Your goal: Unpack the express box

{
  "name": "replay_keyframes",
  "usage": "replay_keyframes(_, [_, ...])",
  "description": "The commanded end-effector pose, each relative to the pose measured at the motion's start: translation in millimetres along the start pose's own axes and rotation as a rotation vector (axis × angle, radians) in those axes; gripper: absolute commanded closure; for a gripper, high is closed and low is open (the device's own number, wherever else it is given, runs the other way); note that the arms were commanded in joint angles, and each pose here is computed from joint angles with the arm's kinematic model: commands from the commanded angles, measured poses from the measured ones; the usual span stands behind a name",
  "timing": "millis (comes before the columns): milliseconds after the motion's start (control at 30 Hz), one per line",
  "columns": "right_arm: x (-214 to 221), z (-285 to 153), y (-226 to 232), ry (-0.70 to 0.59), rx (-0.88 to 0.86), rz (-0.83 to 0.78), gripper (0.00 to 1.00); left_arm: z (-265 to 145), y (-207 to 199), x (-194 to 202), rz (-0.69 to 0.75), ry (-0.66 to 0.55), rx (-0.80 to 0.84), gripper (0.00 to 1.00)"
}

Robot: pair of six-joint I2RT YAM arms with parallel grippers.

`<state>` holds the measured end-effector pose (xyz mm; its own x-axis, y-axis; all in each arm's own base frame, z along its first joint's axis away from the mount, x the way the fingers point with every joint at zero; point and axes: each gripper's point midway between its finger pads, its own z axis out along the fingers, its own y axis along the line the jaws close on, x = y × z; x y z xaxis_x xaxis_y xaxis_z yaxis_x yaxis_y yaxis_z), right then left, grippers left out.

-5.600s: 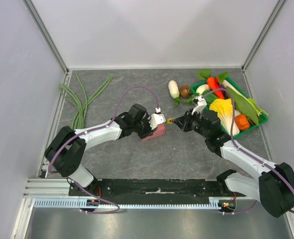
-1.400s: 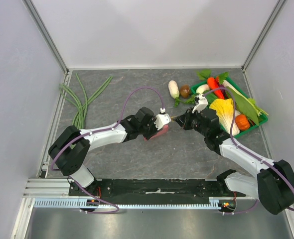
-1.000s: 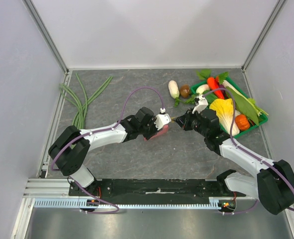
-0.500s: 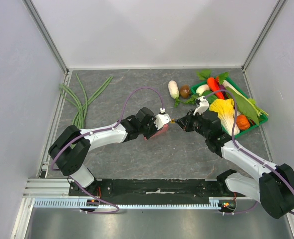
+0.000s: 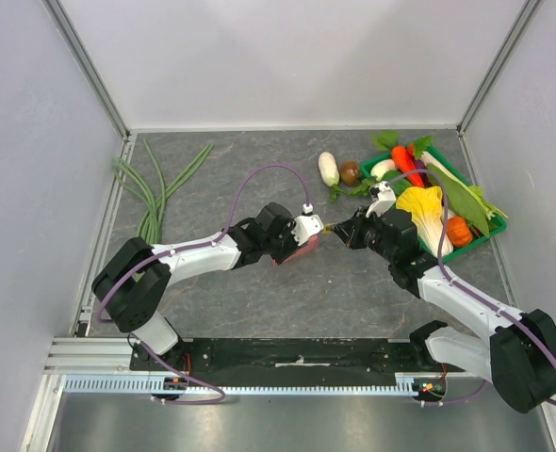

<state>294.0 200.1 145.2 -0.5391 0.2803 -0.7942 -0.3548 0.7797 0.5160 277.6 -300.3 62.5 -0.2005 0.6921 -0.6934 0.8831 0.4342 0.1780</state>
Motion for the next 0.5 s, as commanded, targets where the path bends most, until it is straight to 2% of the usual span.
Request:
replay_keyframes(0, [-27.6, 2.5, 7.5, -0.094, -0.011, 0.023, 1.00, 0.2, -13.6, 74.7, 0.012, 0.240, 0.033, 0.94])
replay_keyframes(167, [-41.2, 7.7, 11.8, -0.131, -0.024, 0.031, 1.00, 0.5, -13.6, 73.5, 0.015, 0.236, 0.035, 0.94])
replay_keyframes(467, [-28.1, 9.8, 12.1, -0.084, -0.043, 0.032, 1.00, 0.8, -14.0, 74.3, 0.013, 0.239, 0.033, 0.94])
